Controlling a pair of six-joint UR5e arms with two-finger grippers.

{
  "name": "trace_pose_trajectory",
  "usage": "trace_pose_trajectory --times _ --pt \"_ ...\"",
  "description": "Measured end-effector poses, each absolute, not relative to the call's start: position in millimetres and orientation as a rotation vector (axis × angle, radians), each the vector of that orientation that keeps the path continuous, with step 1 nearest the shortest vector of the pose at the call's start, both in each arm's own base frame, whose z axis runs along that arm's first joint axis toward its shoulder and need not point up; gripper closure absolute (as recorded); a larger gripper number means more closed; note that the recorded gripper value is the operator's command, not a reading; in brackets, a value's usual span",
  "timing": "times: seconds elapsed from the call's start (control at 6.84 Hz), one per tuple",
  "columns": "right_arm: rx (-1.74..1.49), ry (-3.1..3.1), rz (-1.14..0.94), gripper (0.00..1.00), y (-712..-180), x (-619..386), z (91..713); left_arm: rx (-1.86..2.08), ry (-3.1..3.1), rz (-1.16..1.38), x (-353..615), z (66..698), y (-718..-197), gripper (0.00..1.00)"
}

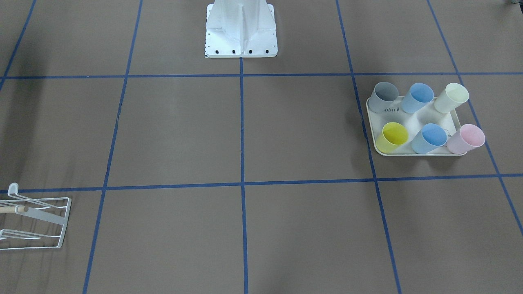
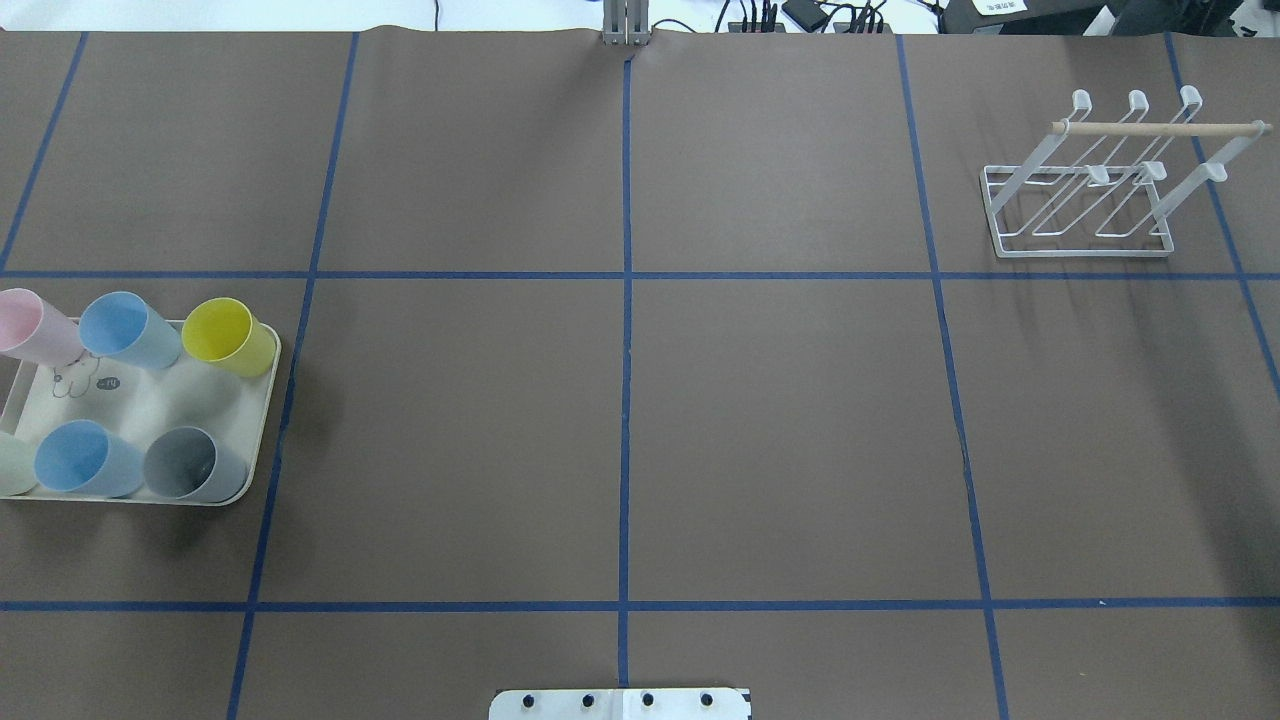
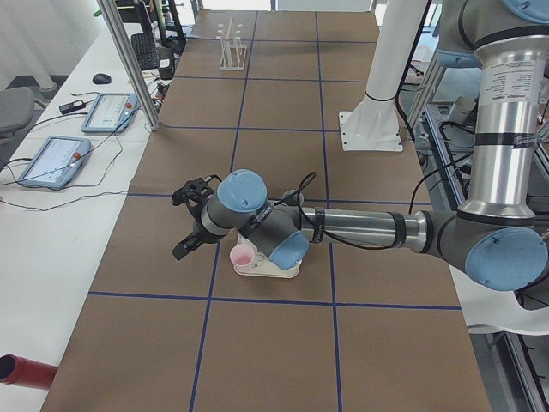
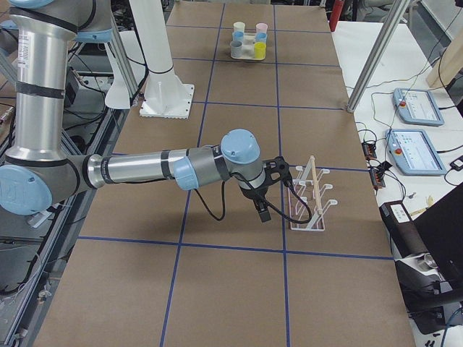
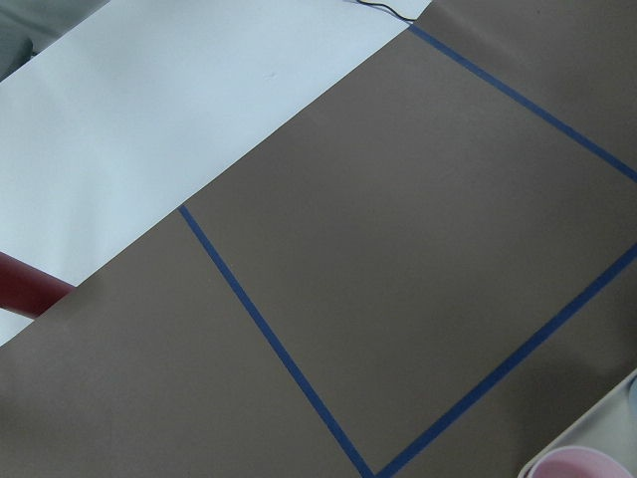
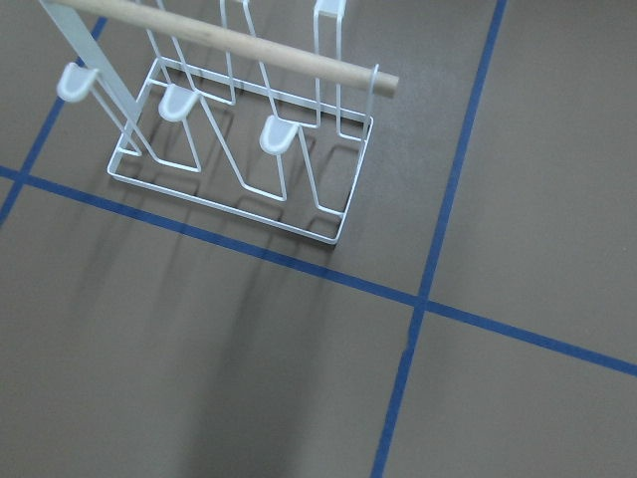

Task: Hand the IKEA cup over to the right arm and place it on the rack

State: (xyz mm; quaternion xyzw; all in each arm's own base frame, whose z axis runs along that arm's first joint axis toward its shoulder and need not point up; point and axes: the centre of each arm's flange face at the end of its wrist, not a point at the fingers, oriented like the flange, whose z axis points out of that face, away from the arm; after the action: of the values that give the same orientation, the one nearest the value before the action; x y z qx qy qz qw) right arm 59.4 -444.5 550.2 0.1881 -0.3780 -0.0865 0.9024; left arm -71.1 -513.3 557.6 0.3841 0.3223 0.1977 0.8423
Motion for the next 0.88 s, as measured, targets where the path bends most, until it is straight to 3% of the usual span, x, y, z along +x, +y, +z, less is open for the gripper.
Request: trace_pose_trajectory --times 0.44,0.88 --pt "0.374 -0.879 -0.103 0.00 -451 -17 521 0.776 0.795 0.415 2 566 -513 0.00" --pt "0.339 -0.896 -0.032 0.00 -446 -74 499 0.708 0.858 0.297 44 630 -484 0.00"
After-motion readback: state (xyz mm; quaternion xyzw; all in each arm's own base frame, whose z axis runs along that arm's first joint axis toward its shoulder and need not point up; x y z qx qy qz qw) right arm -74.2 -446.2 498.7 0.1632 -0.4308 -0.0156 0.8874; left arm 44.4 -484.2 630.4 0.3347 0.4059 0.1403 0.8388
